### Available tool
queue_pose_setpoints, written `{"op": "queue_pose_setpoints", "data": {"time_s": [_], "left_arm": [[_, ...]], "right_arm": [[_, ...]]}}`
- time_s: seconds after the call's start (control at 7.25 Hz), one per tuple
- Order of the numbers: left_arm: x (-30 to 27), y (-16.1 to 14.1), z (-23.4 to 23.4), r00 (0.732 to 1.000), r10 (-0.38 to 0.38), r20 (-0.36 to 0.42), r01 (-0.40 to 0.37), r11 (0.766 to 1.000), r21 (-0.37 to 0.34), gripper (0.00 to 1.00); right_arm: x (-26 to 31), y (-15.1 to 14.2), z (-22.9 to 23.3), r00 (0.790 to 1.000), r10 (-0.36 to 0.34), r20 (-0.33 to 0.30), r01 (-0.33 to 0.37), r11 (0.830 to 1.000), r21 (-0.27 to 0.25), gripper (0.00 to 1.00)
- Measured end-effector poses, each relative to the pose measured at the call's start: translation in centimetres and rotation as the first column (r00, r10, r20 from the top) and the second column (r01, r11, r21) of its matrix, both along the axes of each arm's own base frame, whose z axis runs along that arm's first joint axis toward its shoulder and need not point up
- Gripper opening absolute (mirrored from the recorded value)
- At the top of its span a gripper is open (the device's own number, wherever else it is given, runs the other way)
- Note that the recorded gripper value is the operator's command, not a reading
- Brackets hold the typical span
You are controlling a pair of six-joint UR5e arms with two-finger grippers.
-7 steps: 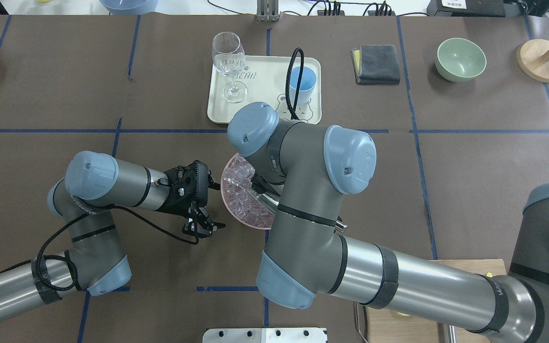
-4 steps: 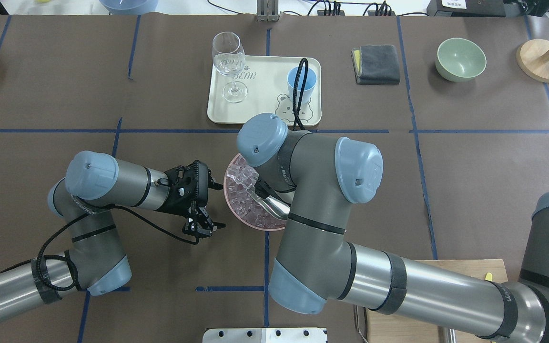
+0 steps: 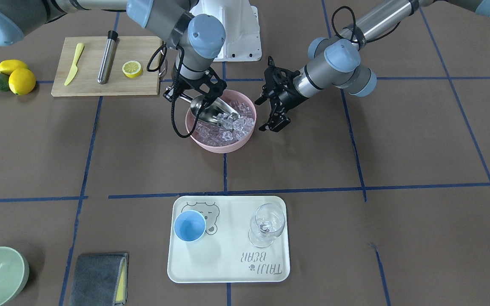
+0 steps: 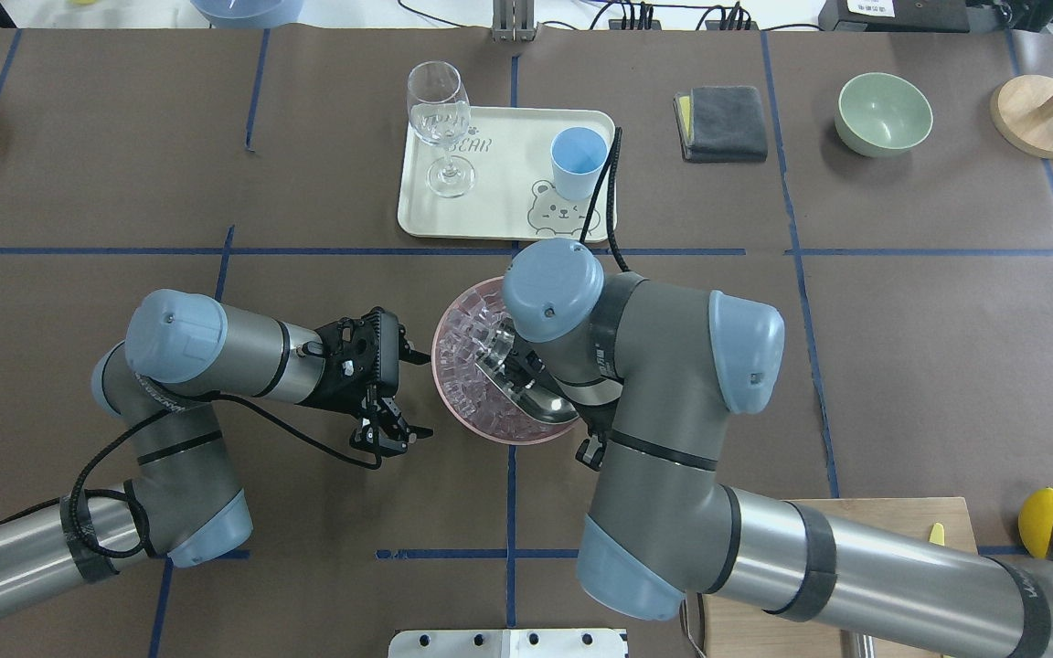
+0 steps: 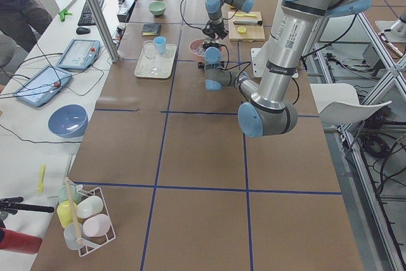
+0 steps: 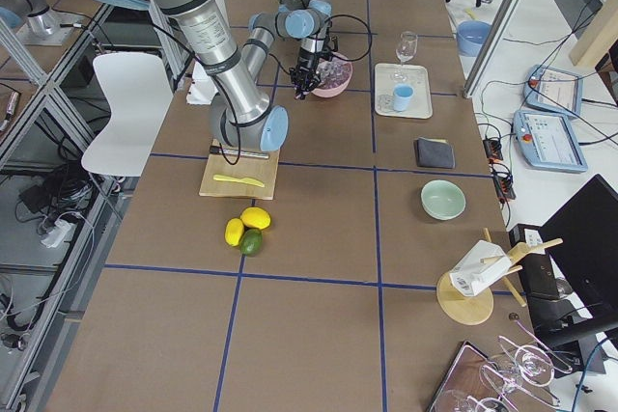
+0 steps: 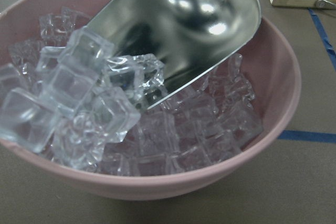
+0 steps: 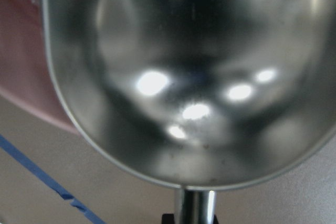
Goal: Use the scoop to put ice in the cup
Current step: 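Lift the loaded scoop and move it to the clear glass on the tray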
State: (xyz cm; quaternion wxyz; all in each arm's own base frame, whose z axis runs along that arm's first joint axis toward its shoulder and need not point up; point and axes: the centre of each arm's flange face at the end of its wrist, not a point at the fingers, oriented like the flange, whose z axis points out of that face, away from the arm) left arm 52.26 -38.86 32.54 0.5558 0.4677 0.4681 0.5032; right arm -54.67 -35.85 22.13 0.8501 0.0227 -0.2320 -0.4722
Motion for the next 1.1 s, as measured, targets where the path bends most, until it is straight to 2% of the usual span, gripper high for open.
{"op": "queue_pose_setpoints", "data": {"time_s": [0.28,0.55,0.83,1.1], "left_arm": [[0.0,0.0,0.0,1.0,0.0,0.0,0.0,1.0,0.001,1.0],[0.0,0.0,0.0,1.0,0.0,0.001,0.0,1.0,0.001,1.0],[0.0,0.0,0.0,1.0,0.0,0.001,0.0,1.0,0.0,1.0],[0.1,0.0,0.0,1.0,0.001,0.001,-0.001,1.0,-0.001,1.0]], "right_arm": [[2.8,0.9,-0.7,0.998,0.004,0.064,-0.005,1.0,0.019,0.0],[4.6,0.8,-1.9,0.995,0.014,0.101,-0.017,1.0,0.025,0.0],[7.6,-0.8,-3.4,0.993,0.055,0.107,-0.053,0.998,-0.024,0.0],[10.9,-3.6,-5.2,0.986,0.125,0.114,-0.113,0.988,-0.106,0.0]]}}
